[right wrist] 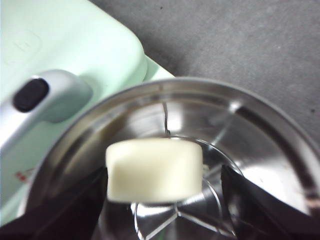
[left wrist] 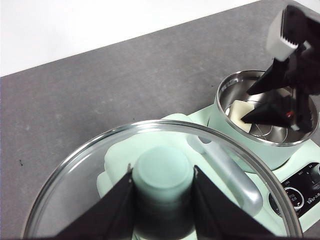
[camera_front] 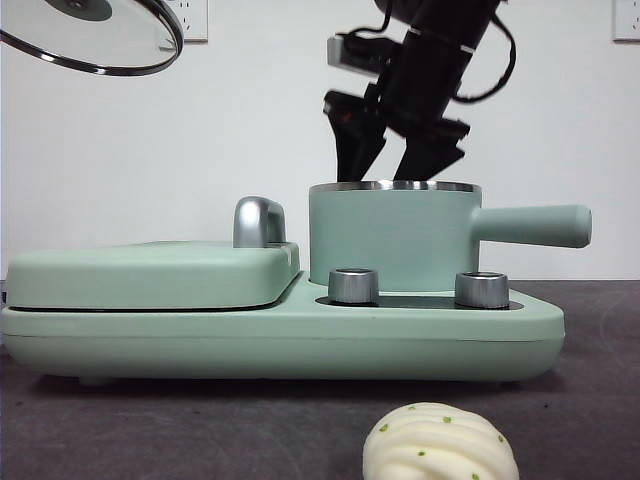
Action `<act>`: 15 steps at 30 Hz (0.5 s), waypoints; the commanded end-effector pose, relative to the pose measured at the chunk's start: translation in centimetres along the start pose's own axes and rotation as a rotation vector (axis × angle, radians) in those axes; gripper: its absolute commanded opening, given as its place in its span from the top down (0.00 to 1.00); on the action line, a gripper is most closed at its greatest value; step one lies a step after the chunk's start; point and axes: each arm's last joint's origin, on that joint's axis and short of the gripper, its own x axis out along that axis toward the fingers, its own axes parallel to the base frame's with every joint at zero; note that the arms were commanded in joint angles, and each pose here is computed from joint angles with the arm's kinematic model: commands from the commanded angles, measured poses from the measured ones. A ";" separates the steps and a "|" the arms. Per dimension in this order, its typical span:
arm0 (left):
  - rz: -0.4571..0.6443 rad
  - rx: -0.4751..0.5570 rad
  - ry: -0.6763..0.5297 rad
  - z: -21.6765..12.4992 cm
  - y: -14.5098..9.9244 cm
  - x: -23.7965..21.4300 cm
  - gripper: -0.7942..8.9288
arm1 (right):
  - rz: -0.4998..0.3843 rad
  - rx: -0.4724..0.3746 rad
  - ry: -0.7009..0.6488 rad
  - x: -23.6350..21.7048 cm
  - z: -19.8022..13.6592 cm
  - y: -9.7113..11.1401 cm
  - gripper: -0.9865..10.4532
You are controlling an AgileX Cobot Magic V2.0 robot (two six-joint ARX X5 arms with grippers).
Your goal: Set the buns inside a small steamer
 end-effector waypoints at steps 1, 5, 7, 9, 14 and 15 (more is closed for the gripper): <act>0.004 0.016 -0.041 0.7 0.0 -0.3 0.90 | 0.003 -0.013 -0.052 -3.3 1.3 0.5 0.60; 0.004 0.016 -0.040 0.7 0.0 -0.3 0.90 | 0.019 -0.005 -0.040 -8.4 0.3 1.7 0.60; 0.004 0.017 -0.039 0.7 0.0 -0.2 0.90 | 0.072 -0.019 -0.057 -9.7 -1.1 2.5 0.60; 0.004 0.017 -0.039 0.7 0.0 -0.2 0.90 | 0.145 -0.043 -0.104 -10.5 -3.3 3.4 0.60; 0.004 0.019 -0.037 0.7 0.0 -0.2 0.90 | 0.195 -0.169 -0.174 -11.4 -8.9 5.5 0.60; 0.004 0.020 -0.037 0.7 0.0 -0.2 0.90 | 0.203 -0.199 -0.177 -11.6 -9.8 5.8 0.60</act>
